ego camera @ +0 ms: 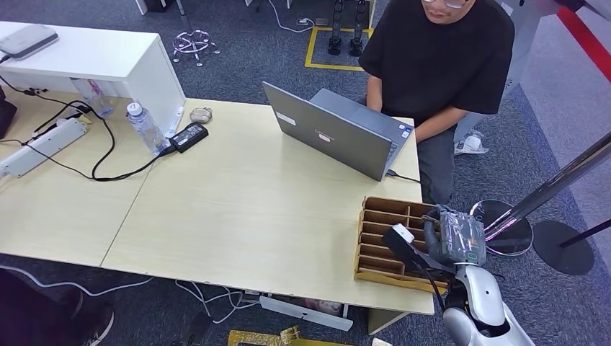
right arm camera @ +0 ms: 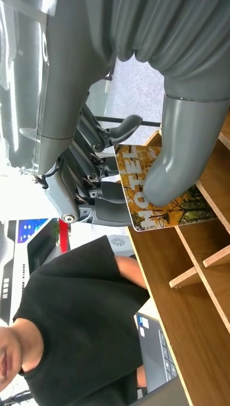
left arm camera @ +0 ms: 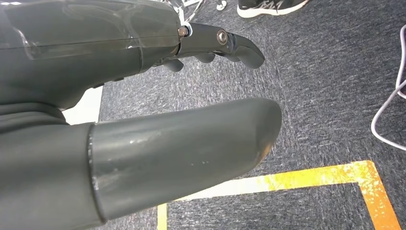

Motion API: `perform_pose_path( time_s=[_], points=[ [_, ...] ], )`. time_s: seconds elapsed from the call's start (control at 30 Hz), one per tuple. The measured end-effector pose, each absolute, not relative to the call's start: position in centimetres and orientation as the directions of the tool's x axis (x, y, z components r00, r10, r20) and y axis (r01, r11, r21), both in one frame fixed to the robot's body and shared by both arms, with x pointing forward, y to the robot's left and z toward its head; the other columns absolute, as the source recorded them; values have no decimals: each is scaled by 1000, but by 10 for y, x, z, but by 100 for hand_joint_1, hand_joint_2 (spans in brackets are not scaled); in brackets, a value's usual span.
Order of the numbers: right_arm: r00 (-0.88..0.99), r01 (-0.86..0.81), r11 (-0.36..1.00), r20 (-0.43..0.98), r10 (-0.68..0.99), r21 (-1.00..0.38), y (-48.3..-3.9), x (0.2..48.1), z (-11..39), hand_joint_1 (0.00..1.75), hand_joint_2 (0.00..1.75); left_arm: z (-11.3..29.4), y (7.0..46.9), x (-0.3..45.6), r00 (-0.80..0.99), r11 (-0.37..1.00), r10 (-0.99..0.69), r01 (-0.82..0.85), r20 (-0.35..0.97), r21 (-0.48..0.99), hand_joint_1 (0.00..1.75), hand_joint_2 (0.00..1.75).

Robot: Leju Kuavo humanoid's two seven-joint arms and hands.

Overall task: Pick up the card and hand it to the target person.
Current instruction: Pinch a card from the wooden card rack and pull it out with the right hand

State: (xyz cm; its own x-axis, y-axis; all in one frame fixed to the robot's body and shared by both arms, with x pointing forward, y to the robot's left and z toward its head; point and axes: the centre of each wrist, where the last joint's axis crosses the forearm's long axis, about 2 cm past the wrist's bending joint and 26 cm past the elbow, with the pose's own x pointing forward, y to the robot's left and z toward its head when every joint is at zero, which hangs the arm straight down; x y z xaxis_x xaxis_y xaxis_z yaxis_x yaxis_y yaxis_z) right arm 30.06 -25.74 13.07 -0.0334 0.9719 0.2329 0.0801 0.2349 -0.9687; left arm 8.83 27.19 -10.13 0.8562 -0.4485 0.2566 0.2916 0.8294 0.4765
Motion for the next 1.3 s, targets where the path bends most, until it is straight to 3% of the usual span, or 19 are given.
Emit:
perform_pose_path(
  time_s=[0.43, 0.63, 1.3],
  points=[
    [-43, 99, 227, 223, 974, -969, -258, 299, 129, 157, 175, -101, 272, 88, 853, 829, -452, 293, 262, 477, 0, 0],
    [-50, 135, 239, 234, 971, -962, -260, 297, 130, 175, 175, -101, 272, 88, 854, 828, -451, 292, 260, 478, 0, 0],
    [-123, 341, 395, 376, 918, -853, -278, 284, 175, 172, 175, -102, 272, 86, 852, 826, -452, 287, 265, 485, 0, 0]
  ],
)
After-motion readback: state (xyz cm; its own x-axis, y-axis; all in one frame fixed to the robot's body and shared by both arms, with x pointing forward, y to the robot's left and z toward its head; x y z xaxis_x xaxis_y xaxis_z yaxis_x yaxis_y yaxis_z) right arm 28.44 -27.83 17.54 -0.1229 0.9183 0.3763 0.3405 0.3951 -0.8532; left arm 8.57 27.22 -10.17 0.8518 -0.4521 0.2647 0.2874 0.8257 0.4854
